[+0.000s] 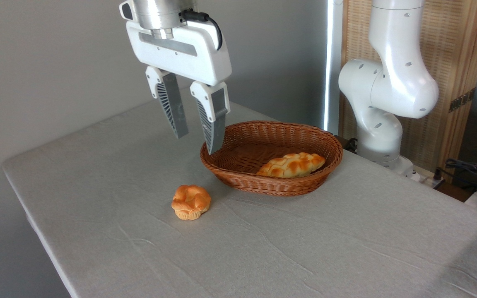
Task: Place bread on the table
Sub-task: 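Lower the gripper into the basket onto the braided bread loaf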
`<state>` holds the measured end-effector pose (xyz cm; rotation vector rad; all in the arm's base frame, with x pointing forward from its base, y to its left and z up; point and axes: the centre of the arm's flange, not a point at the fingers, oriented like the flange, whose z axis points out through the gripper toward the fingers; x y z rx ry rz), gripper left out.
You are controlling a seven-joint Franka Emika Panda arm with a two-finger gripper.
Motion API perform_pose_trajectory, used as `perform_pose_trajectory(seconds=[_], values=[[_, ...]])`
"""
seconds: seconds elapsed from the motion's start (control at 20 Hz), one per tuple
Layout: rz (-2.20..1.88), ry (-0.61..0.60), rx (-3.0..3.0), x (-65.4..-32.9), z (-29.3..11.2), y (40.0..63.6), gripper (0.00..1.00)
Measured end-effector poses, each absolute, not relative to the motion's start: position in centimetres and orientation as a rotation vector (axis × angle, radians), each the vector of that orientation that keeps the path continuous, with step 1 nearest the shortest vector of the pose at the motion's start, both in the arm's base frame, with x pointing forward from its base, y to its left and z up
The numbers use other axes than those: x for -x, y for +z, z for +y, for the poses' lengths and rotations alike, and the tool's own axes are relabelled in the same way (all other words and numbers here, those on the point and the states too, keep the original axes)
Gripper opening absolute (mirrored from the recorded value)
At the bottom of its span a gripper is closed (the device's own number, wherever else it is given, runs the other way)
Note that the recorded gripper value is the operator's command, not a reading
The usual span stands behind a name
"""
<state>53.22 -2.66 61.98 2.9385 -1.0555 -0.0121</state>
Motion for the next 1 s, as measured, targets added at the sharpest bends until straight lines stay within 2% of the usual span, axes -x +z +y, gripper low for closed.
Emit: perform_pose_trajectory(seconds=[0.2,0.4,0.75,1.0], values=[[-1.086,-0.050,-2.921,-51.7,-3.4,61.3,1.00],[-1.145,-0.142,-2.887,-49.3,-5.5,59.0,1.00],[-1.476,-0.294,-2.695,-41.3,-6.3,54.5,1.00],[-1.657,-0.485,-2.599,-37.6,-11.3,49.4,1.00]])
